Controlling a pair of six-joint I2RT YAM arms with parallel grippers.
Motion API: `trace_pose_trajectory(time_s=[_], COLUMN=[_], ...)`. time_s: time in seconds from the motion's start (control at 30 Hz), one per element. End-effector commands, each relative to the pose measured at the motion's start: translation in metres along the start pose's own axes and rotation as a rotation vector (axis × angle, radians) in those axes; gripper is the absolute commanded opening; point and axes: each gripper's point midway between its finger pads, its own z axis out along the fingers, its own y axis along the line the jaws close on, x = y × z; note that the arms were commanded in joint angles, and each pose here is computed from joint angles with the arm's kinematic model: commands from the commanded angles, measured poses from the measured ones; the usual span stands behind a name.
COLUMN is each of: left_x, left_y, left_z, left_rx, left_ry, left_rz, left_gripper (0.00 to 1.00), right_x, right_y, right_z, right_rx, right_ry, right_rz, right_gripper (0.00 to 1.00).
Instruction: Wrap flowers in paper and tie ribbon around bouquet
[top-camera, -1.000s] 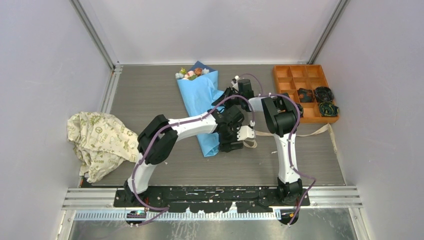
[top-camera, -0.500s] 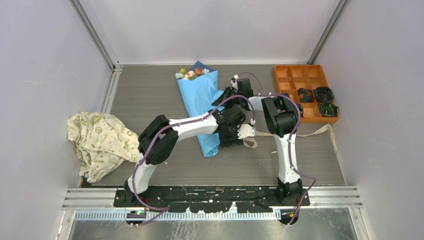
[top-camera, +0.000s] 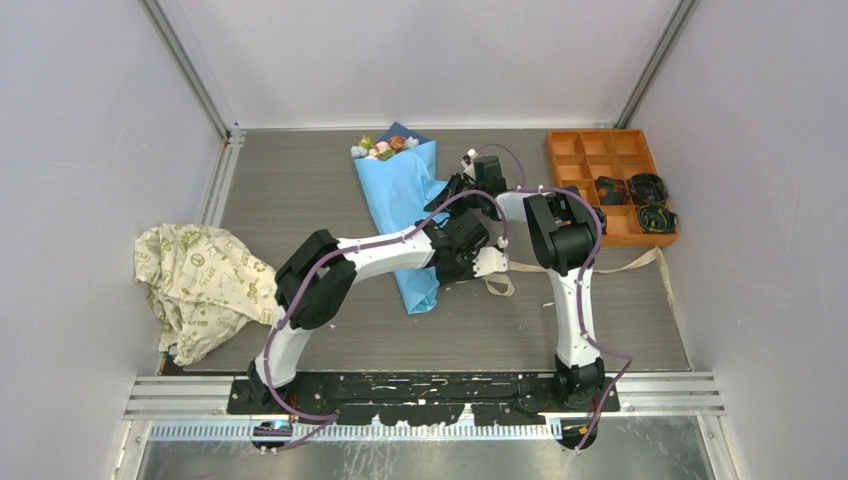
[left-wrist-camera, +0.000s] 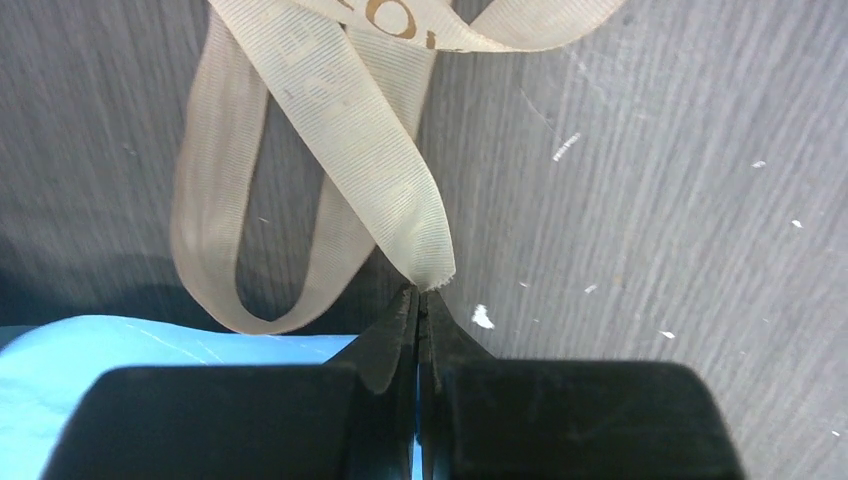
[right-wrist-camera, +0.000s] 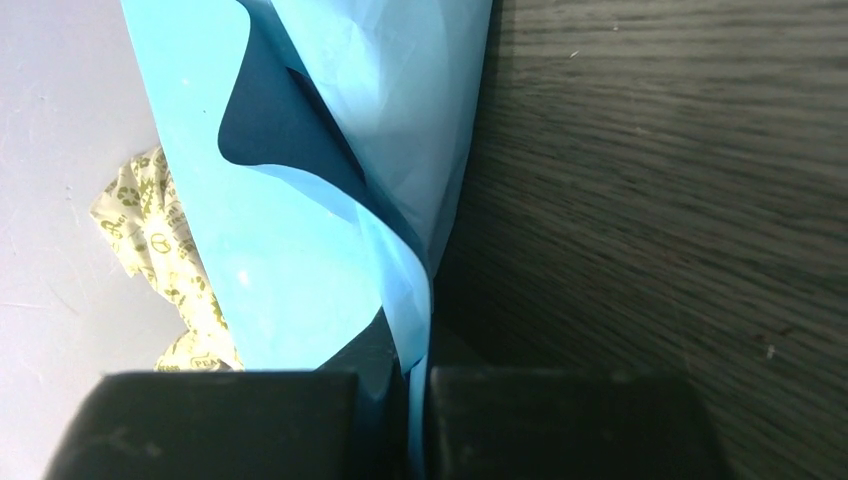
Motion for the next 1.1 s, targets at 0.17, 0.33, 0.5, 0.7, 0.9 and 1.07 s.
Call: trace_pose_trajectory(time_s=[0.17,0.33,0.5,0.7,0.9,1.07], left_x=[-0.021,0.016,0.082,0.044,-0.067,-0.089], left_y=[-0.066,-0.121,-0.152,-0.121,-0.05,0.001], left_z=[-0.074,-0.109,-0.134,-0.128,-0.105,-0.059], left_rx=[0.208,0.386,0.455,0.3,0.101,0.036], left_ry=[-0.108,-0.028,0.115,-0.032,-0.327,-0.294], left_rz=[-0.037,-0.052,-0.046,-0.052,0.149,0.366], left_gripper=[0.0,0.0,0.0,0.2,0.56,0.59], right_x=[-0.01,-0.018,-0.025,-0.03,-0.03,-0.025], right_y=[0.009,0.018,0.028,0.03,0.035,0.035], right_z=[-0.013,-0.02,-0.027,-0.027,-0.022,-0.022], right_rx=[0.079,0.108,0.143,0.156,0.135,0.104], right_ry=[-0.021,-0.039,-0.047,-0.063,-0.002,0.055], right_rz=[-0.045,-0.037,-0.033,-0.037,-0.085,-0.18], right_gripper=[0.01,0.01,0.01,0.01,0.01,0.01])
